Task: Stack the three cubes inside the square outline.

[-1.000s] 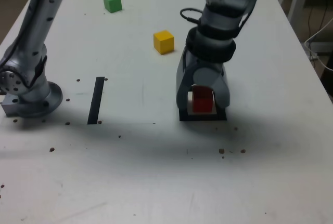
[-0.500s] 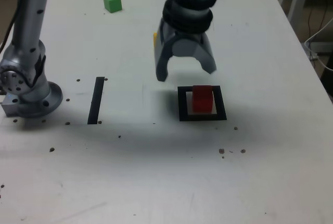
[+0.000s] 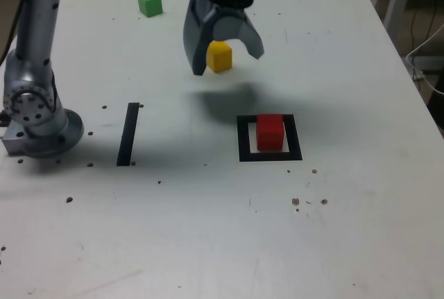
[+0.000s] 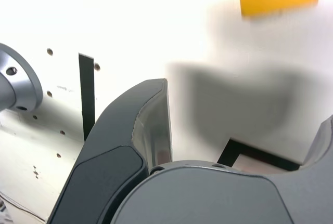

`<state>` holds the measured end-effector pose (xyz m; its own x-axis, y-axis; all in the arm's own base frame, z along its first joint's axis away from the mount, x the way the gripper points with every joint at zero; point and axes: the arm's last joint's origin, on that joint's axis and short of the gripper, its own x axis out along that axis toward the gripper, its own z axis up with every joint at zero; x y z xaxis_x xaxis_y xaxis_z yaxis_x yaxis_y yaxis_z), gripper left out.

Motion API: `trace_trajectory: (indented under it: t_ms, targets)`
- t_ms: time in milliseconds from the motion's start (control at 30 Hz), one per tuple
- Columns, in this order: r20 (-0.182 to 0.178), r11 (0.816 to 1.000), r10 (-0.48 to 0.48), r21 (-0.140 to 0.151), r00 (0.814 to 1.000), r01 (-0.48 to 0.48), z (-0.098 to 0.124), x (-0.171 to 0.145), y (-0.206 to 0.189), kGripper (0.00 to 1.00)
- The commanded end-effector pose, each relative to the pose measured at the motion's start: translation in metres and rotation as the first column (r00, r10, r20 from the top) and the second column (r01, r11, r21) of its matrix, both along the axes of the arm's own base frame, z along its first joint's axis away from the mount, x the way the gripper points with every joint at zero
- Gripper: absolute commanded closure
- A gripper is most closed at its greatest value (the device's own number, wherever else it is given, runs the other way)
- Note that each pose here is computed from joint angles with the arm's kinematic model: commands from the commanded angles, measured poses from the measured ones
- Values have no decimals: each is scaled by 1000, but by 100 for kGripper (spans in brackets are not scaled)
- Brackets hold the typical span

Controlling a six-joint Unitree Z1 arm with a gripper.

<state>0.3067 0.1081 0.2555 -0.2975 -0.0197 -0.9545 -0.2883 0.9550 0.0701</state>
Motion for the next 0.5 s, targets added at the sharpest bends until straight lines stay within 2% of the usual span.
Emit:
trace_trajectory:
  t_ms: [0,300,467]
  targets:
    - [2,1000,16,-2,1000,-16,0,-3,10,1]
    - [-13,997,65,-30,998,-65,-14,-7,48,1]
    - [-22,995,74,-65,997,-75,-25,-5,67,2]
